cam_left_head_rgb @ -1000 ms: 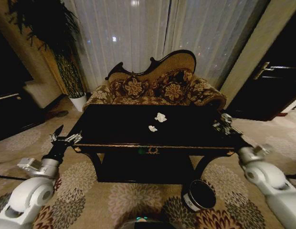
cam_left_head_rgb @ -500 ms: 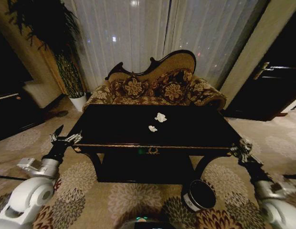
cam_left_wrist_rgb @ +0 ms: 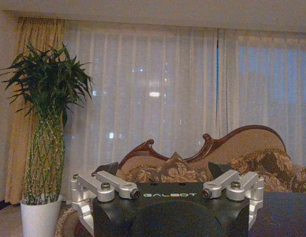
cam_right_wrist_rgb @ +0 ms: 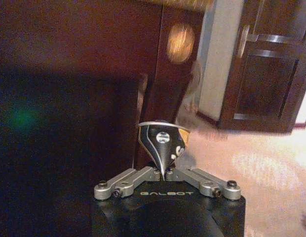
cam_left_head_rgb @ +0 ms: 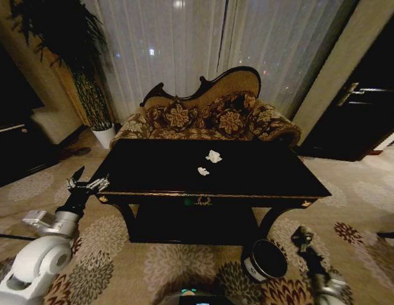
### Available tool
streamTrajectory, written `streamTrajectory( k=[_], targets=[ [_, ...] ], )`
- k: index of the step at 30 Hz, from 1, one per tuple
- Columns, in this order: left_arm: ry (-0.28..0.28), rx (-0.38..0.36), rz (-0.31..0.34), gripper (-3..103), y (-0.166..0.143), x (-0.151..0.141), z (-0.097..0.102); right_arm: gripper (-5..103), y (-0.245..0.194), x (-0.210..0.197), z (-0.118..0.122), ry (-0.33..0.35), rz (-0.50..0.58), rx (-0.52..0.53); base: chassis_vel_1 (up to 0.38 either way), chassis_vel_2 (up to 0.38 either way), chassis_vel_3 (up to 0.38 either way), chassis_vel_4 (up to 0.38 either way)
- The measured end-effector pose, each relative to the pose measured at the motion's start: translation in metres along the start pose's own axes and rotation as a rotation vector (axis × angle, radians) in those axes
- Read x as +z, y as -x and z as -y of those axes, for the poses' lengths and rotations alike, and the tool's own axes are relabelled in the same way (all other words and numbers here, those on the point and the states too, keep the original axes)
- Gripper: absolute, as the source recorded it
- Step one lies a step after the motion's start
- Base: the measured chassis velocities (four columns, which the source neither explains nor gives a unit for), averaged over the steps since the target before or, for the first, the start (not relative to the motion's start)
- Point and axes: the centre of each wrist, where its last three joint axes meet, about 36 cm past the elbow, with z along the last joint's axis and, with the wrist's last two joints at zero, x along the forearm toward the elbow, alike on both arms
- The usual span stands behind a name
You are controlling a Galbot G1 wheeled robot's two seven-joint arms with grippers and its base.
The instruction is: Move to the front of the table and place the trash on the table into the trash bin.
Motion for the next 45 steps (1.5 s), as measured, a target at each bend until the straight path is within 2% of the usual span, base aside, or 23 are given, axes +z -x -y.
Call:
streamTrajectory(
  k=[9,15,17,18,19,22,24,26,28,30,31,32,34,35,37,40,43,45],
  targets=[
    [0.000,0.000,0.000,100,0.000,0.000,0.000,0,0.014,0.068,0.000,-0.094,-0.145,-0.033,0.000,0.000,0.000,0.000],
    [0.000,0.000,0.000,100,0.000,0.000,0.000,-2,0.016,0.090,-0.005,-0.091,-0.193,-0.034,0.000,0.000,0.000,0.000],
    [0.000,0.000,0.000,100,0.000,0.000,0.000,3,0.022,0.093,-0.010,-0.076,-0.198,-0.031,0.000,0.000,0.000,0.000],
    [0.000,0.000,0.000,100,0.000,0.000,0.000,8,0.024,0.093,-0.013,-0.070,-0.196,-0.032,0.000,0.000,0.000,0.000],
    [0.000,0.000,0.000,100,0.000,0.000,0.000,8,0.024,0.093,-0.013,-0.070,-0.196,-0.032,0.000,0.000,0.000,0.000],
    [0.000,0.000,0.000,100,0.000,0.000,0.000,25,0.027,0.094,-0.023,-0.057,-0.195,-0.041,0.000,0.000,0.000,0.000],
    [0.000,0.000,0.000,100,0.000,0.000,0.000,25,0.027,0.094,-0.025,-0.055,-0.195,-0.042,0.000,0.000,0.000,0.000],
    [0.000,0.000,0.000,100,0.000,0.000,0.000,35,0.027,0.095,-0.028,-0.054,-0.198,-0.042,0.000,0.000,0.000,0.000],
    [0.000,0.000,0.000,100,0.000,0.000,0.000,46,0.026,0.095,-0.028,-0.056,-0.199,-0.039,0.000,0.000,0.000,0.000],
    [0.000,0.000,0.000,100,0.000,0.000,0.000,46,0.025,0.095,-0.028,-0.056,-0.199,-0.037,0.000,0.000,0.000,0.000],
    [0.000,0.000,0.000,100,0.000,0.000,0.000,57,0.025,0.094,-0.027,-0.053,-0.196,-0.030,0.000,0.000,0.000,0.000],
    [0.000,0.000,0.000,100,0.000,0.000,0.000,57,0.025,0.092,-0.027,-0.051,-0.192,-0.027,0.000,0.000,0.000,0.000],
    [0.000,0.000,0.000,100,0.000,0.000,0.000,68,0.024,0.090,-0.026,-0.050,-0.185,-0.024,0.000,0.000,0.000,0.000],
    [0.000,0.000,0.000,100,0.000,0.000,0.000,68,0.024,0.090,-0.026,-0.050,-0.185,-0.024,0.000,0.000,0.000,0.000],
    [0.000,0.000,0.000,100,0.000,0.000,0.000,79,0.018,0.083,-0.024,-0.052,-0.166,-0.025,0.000,0.000,0.000,0.000],
    [0.000,0.000,0.000,100,0.000,0.000,0.000,84,0.010,0.078,-0.023,-0.043,-0.146,-0.023,0.000,0.000,0.000,0.000],
    [0.000,0.000,0.000,100,0.000,0.000,0.000,98,-0.022,0.057,-0.014,0.024,-0.083,-0.012,0.000,0.000,0.000,0.000],
    [0.000,0.000,0.000,100,0.000,0.000,0.000,100,-0.039,0.046,-0.009,0.049,-0.051,-0.011,0.000,0.000,0.000,0.000]
  ],
)
